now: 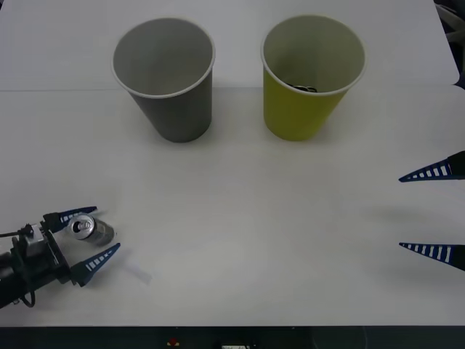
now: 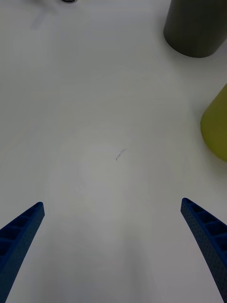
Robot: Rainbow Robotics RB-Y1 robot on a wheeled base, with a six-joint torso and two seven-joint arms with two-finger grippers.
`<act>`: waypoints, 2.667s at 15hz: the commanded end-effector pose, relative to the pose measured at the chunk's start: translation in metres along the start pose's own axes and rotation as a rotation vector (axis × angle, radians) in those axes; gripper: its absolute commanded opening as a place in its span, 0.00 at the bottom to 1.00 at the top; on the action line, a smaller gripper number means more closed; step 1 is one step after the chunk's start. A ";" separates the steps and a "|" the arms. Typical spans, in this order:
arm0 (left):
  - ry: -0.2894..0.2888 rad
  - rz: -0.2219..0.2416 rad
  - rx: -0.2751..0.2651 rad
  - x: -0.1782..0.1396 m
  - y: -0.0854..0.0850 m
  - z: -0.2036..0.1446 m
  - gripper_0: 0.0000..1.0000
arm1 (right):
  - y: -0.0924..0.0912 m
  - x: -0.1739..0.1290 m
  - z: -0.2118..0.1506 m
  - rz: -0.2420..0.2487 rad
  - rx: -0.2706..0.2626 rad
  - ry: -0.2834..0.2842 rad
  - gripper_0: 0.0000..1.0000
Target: Put the can into the green bin and the plastic bottle into the gray bin
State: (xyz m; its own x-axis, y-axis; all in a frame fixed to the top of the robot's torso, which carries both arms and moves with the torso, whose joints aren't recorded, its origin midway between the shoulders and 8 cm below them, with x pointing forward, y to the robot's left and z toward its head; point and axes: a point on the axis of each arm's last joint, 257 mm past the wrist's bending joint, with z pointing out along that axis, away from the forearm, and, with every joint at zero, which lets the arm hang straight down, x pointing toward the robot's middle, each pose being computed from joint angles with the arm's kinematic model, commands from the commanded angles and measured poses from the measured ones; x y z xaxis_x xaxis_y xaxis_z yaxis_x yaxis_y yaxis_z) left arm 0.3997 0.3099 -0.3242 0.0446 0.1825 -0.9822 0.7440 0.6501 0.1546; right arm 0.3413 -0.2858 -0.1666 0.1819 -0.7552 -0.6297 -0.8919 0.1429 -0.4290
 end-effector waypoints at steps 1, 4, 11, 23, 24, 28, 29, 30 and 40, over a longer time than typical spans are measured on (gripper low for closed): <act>0.004 0.002 -0.006 0.000 0.003 0.002 0.74 | 0.000 0.000 0.000 0.000 0.000 0.000 1.00; 0.007 0.002 -0.010 0.001 0.004 0.001 0.00 | 0.000 0.000 0.000 0.000 0.000 0.000 1.00; -0.007 -0.013 0.003 -0.004 0.001 0.004 0.00 | 0.000 0.000 0.000 0.000 0.000 0.000 1.00; 0.058 -0.007 0.222 -0.058 0.011 0.010 0.00 | 0.000 0.000 0.000 0.000 0.000 0.000 1.00; 0.072 -0.008 0.242 -0.064 0.012 0.010 0.00 | 0.000 0.000 0.000 0.000 0.000 0.000 1.00; 0.135 -0.021 0.315 -0.092 0.016 0.019 0.00 | 0.000 0.000 0.000 0.000 0.000 0.000 1.00; 0.148 -0.026 0.329 -0.097 0.015 0.021 0.00 | 0.000 0.000 0.000 0.000 0.000 0.000 1.00; 0.169 -0.048 0.356 -0.105 0.011 0.023 0.00 | 0.000 0.000 0.000 0.000 0.000 0.000 1.00; 0.348 -0.130 0.399 -0.180 -0.001 0.042 0.00 | 0.000 0.000 0.000 0.000 0.000 0.000 1.00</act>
State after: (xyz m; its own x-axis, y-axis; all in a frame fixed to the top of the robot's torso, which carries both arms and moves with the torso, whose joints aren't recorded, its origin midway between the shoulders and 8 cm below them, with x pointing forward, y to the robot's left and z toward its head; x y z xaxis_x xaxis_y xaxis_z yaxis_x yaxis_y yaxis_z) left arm 0.4201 0.2491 -0.1573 -0.2273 0.3908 -0.8920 0.9289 0.3620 -0.0781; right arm 0.3413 -0.2858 -0.1666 0.1818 -0.7552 -0.6297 -0.8919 0.1430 -0.4290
